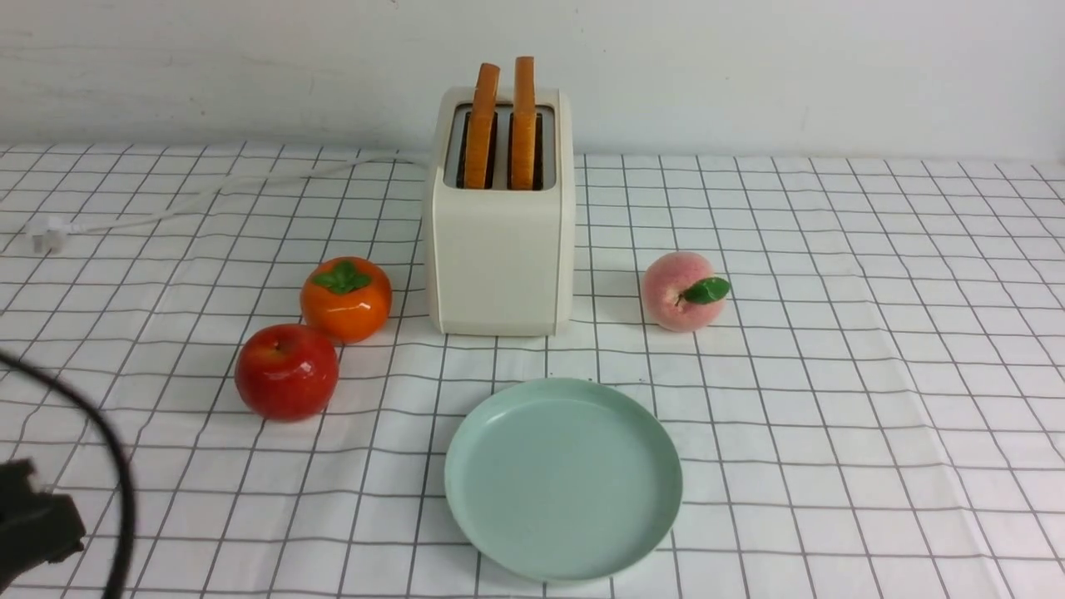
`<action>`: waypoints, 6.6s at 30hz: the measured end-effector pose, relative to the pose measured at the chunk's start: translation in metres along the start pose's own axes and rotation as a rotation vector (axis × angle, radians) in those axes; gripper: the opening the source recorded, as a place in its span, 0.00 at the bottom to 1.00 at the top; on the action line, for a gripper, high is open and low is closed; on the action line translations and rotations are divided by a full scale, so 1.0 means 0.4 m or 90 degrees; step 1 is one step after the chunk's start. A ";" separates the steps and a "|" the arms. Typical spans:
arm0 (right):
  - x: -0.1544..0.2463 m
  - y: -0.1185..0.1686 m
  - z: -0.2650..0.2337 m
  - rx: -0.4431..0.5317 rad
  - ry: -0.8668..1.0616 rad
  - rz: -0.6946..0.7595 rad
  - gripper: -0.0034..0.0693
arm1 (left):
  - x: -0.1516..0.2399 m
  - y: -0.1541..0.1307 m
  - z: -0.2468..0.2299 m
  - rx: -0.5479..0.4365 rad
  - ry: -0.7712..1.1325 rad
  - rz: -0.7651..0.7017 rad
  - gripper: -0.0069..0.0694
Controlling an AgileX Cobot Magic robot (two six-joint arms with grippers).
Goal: Take toasted bread from bread machine on white checkered table place on plate.
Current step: 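Reach for a toast slice standing in the toaster with the left gripper, then place the slice of bread on the plate with the left gripper, then grasp the toast slice in the toaster and pull it up out of the slot with the right gripper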
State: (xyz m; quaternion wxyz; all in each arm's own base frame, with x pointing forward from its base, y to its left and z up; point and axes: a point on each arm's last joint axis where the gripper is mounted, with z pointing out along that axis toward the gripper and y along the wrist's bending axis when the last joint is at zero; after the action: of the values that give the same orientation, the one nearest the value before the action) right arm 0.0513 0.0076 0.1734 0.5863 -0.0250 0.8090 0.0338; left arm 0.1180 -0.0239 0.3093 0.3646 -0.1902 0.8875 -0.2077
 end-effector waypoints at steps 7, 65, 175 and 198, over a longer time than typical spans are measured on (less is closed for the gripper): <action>0.000 0.000 0.000 0.000 0.000 0.000 0.38 | -0.176 -0.112 0.167 -0.013 0.144 0.103 0.07; 0.000 0.000 0.000 0.000 0.000 0.000 0.38 | -0.378 -0.523 0.772 -0.022 -0.146 0.401 0.43; -0.004 -0.007 0.001 0.021 -0.016 -0.041 0.38 | -0.064 -0.241 0.061 0.256 -0.225 0.385 0.07; -0.332 0.084 -0.020 -0.218 0.128 0.336 0.38 | -0.030 -0.189 0.025 0.254 -0.235 0.396 0.07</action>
State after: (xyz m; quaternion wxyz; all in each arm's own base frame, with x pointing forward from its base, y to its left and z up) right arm 0.0824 0.0407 0.3029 0.4620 0.0844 0.8238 0.3174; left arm 0.1471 -0.0841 0.3481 0.5929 0.1278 0.7647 -0.2179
